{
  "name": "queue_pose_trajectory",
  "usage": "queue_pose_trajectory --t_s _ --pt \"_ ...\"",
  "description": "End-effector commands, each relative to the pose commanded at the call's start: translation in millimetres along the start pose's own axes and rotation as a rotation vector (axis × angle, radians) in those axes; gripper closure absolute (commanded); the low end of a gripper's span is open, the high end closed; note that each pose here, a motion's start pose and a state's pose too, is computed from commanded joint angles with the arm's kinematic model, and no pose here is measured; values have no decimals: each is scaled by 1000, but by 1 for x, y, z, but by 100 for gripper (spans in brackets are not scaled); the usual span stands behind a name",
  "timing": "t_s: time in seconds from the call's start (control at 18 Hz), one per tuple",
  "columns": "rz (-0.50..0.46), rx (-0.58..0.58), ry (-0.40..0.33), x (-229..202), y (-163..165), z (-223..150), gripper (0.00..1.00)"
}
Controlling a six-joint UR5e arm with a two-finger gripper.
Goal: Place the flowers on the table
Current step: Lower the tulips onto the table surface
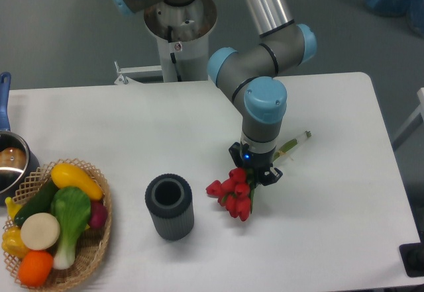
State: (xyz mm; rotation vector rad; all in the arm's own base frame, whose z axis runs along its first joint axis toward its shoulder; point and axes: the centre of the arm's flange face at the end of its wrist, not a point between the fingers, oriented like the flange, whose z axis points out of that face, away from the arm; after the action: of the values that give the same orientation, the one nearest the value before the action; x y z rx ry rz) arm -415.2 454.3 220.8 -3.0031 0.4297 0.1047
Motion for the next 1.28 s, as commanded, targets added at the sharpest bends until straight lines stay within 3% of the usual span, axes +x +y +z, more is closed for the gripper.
queue_pose_trajectory --t_s 0.5,0.67,0.89,1.06,1.28 --pt "1 -1 5 0 -3 6 64" --pt "3 0 0 -3 -4 5 53" --pt "10 4 -6 -5 -5 3 24" --pt "10 6 -17 -10 -6 -1 12" --pt "8 9 -26 -12 -5 -5 5"
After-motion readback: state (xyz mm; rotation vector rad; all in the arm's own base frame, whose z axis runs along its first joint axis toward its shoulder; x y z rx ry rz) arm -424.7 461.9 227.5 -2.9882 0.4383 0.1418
